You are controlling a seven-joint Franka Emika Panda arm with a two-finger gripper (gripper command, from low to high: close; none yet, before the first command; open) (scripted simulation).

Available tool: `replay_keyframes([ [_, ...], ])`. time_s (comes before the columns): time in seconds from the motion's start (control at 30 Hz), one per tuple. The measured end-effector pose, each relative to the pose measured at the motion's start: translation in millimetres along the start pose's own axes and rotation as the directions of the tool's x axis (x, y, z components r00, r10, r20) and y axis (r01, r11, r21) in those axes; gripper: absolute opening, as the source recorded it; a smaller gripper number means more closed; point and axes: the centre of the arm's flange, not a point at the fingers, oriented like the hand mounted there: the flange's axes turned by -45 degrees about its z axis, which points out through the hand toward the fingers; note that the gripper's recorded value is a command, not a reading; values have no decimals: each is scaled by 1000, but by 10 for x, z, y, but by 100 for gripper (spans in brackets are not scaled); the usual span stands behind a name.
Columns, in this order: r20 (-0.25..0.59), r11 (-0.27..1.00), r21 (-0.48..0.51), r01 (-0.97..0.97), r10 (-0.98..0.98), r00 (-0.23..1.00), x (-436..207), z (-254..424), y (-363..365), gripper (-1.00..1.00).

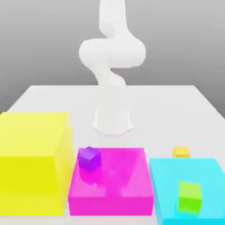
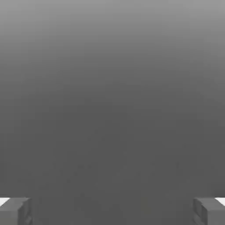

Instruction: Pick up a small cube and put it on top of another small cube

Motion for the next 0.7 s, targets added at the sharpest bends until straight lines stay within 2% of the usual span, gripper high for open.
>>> replay_keyframes([
  [0.17,54,958,81,276,-281,958,-135,568,-316,0],
  [0.33,67,836,176,519,-537,841,-346,1068,-666,0],
  [0.5,38,642,271,717,-751,659,-633,1507,-1040,0],
  [0.7,-50,336,365,868,-924,378,-1071,1947,-1490,0],
])
